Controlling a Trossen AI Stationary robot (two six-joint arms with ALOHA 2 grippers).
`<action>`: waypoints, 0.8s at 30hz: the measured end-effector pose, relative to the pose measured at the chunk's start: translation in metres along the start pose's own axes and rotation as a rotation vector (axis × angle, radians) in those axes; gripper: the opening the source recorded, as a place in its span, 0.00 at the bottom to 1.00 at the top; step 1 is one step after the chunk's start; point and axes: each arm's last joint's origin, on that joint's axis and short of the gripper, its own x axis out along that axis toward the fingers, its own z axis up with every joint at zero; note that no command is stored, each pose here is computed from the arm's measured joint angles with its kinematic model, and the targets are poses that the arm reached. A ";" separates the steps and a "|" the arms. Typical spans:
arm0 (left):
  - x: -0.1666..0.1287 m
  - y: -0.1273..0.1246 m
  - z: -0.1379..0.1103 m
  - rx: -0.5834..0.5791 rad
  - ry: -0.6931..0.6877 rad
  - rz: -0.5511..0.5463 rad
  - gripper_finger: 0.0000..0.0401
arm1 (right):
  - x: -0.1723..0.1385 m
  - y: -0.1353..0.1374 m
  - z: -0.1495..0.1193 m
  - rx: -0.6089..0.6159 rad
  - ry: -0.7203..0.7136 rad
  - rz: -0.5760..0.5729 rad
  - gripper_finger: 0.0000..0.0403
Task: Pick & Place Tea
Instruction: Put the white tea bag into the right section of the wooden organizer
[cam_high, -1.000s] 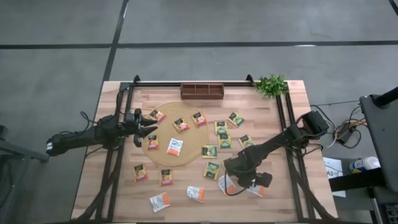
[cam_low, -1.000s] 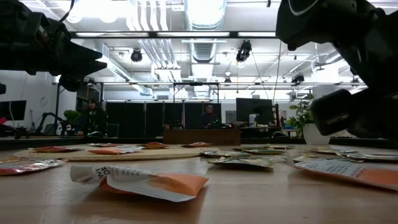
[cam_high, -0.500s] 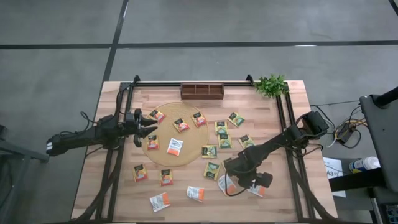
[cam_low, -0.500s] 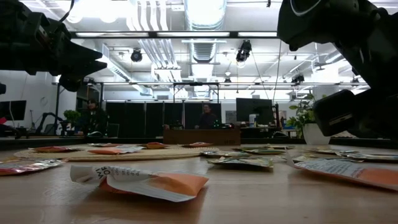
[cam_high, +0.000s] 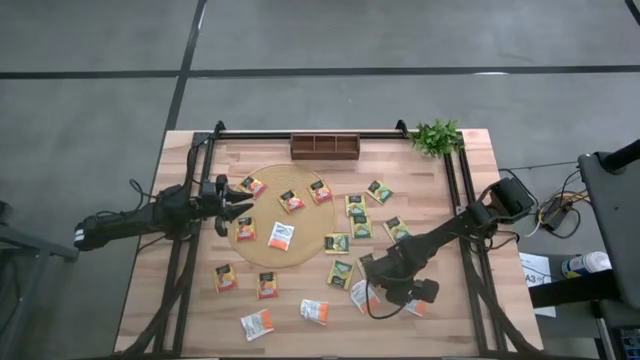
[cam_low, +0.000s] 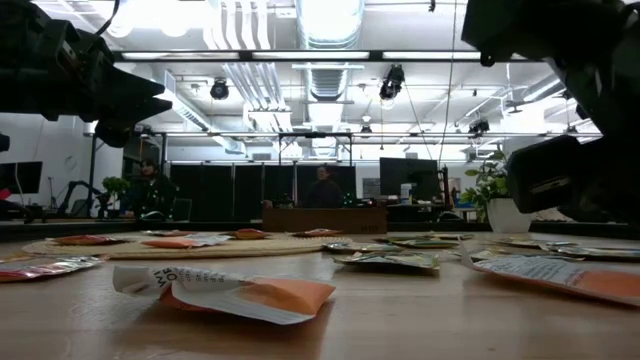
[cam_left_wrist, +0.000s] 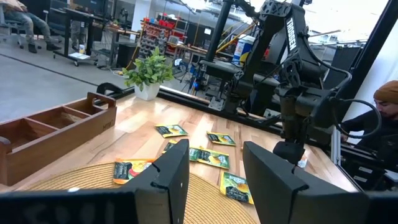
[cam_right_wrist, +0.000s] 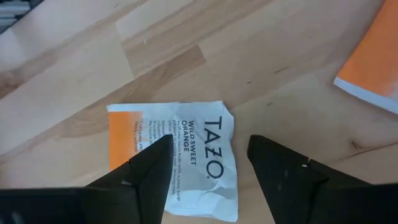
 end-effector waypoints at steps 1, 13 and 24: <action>0.000 0.000 0.000 0.000 0.000 0.000 0.36 | 0.000 0.000 0.000 -0.001 0.000 0.000 0.54; 0.000 0.000 0.000 0.000 0.000 0.000 0.36 | 0.001 -0.001 -0.002 0.025 0.005 -0.028 0.38; 0.000 0.000 0.000 0.000 0.000 0.000 0.36 | 0.001 -0.003 -0.002 0.038 0.003 -0.040 0.10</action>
